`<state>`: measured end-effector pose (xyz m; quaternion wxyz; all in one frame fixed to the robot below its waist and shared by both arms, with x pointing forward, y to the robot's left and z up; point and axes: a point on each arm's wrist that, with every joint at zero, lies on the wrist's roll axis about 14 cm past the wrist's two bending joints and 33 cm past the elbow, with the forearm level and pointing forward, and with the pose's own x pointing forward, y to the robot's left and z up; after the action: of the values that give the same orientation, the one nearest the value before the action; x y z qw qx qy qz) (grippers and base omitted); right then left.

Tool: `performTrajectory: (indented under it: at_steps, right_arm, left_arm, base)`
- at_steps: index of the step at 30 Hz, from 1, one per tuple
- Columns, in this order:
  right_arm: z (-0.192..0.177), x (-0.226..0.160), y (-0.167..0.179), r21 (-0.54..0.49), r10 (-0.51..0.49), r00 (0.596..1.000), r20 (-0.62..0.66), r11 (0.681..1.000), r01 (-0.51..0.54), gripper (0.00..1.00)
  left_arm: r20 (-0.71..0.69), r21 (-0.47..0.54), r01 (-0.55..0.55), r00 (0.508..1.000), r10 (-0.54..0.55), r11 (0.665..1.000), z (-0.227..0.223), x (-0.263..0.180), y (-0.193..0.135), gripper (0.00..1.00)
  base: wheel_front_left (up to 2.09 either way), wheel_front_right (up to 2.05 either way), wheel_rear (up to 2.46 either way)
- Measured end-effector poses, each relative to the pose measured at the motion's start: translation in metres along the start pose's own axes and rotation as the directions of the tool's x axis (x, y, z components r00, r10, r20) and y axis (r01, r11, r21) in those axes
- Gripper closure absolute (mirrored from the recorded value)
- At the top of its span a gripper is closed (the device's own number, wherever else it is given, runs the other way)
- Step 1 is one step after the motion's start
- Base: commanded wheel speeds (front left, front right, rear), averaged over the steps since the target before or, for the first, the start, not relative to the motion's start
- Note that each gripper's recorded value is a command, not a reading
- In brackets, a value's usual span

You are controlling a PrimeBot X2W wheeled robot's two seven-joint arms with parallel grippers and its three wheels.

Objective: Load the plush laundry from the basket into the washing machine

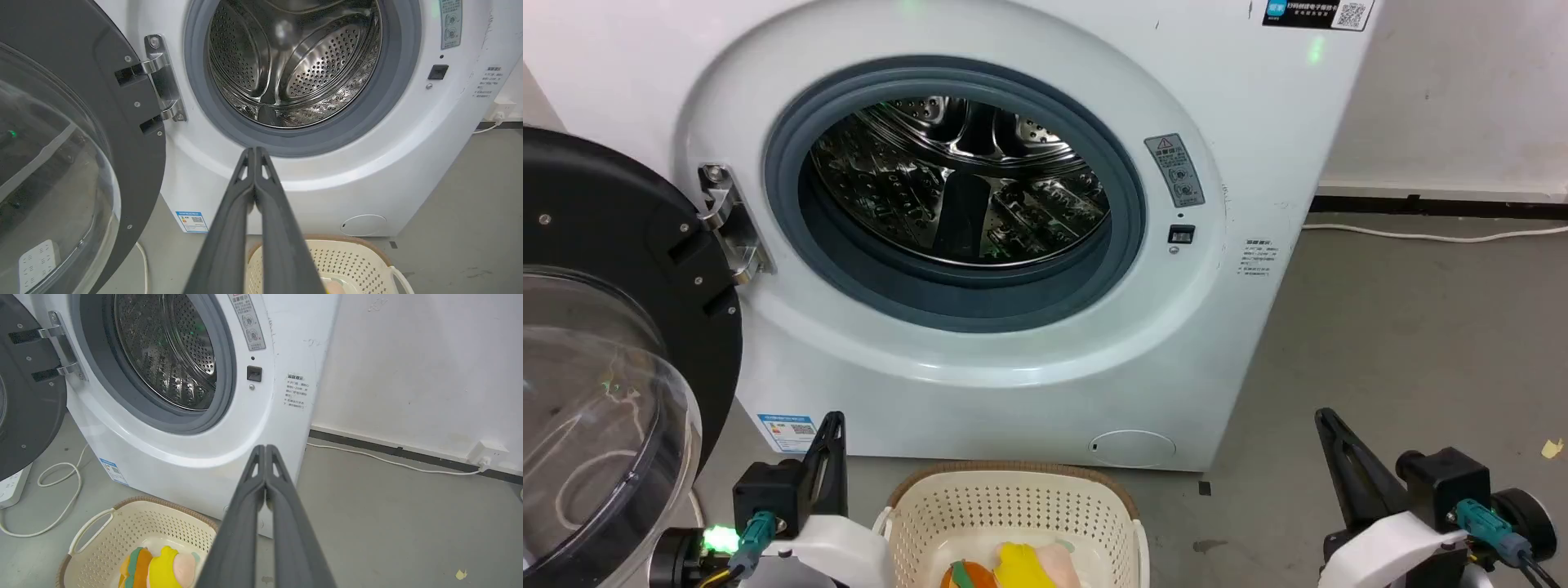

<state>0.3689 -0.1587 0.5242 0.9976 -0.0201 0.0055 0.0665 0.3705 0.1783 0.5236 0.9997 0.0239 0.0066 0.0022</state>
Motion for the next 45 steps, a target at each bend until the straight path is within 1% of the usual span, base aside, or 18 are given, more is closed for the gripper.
performTrajectory:
  at_steps: [40,41,45]
  right_arm:
    - [0.0,0.0,0.0,0.0,0.0,1.0,0.0,1.0,0.0,1.0]
    - [-0.0001,0.0,0.0001,0.001,0.0,1.0,0.0,1.0,0.0,0.0]
    - [0.0,0.0,0.0005,0.001,0.002,1.0,0.0,1.0,-0.002,0.0]
  left_arm:
    - [0.0,0.0,0.0,1.0,0.0,1.0,0.0,0.0,0.0,1.0]
    - [0.0,0.0,0.0,1.0,0.0,1.0,-0.0002,0.0,0.0,0.0]
    - [-0.001,0.0,0.001,1.0,-0.001,1.0,-0.0002,0.0,-0.0004,0.0]
  base:
    - [0.0,0.0,0.0]
    - [0.0,0.0,0.0]
    - [0.0,0.0,0.0]
